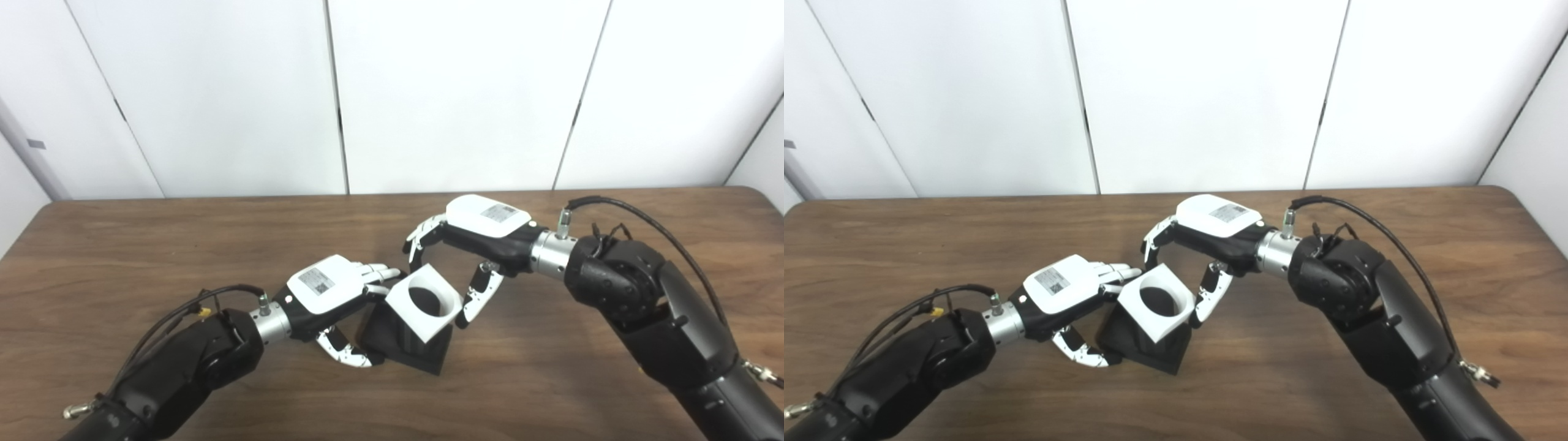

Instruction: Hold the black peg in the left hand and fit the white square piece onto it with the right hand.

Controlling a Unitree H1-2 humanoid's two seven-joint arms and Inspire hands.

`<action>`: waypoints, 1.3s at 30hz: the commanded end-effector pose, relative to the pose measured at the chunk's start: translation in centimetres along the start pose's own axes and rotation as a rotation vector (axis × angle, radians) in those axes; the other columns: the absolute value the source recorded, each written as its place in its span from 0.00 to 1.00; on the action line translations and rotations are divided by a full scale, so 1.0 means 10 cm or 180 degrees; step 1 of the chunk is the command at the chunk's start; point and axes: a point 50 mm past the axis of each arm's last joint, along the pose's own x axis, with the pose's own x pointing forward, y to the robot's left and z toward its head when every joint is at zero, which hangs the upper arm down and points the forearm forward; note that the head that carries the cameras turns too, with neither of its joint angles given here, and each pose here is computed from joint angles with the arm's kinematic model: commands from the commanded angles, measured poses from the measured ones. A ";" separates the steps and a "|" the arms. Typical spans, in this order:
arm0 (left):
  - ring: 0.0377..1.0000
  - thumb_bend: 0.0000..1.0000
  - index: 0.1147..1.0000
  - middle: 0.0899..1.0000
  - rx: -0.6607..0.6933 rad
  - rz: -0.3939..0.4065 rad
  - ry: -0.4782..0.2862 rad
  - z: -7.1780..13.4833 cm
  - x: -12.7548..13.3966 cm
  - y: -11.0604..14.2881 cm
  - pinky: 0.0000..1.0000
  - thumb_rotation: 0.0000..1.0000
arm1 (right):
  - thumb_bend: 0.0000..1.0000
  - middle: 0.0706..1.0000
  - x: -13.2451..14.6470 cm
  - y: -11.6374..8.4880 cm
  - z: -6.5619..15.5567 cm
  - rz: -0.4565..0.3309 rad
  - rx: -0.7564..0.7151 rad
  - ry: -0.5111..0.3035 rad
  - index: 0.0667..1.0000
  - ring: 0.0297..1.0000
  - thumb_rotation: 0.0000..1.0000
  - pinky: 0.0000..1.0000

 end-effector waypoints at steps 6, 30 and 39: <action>0.91 0.95 0.61 0.94 0.0053 -0.0626 -0.0071 0.18 -0.02 -0.39 0.78 0.27 | 0.52 0.76 0.13 -0.15 0.05 -0.0146 -0.0042 -0.0073 0.44 0.82 0.13 0.80; 0.91 0.95 0.61 0.94 0.0042 -0.0673 -0.0059 0.18 -0.01 -0.40 0.78 0.27 | 0.88 0.76 0.26 -0.06 0.19 0.0771 -0.0339 0.0005 0.59 0.80 0.63 0.80; 0.90 0.95 0.61 0.94 0.0050 -0.0672 -0.0046 0.17 -0.04 -0.38 0.78 0.27 | 0.90 0.79 0.22 -0.04 0.16 0.0832 -0.0328 0.0060 0.60 0.82 0.60 0.81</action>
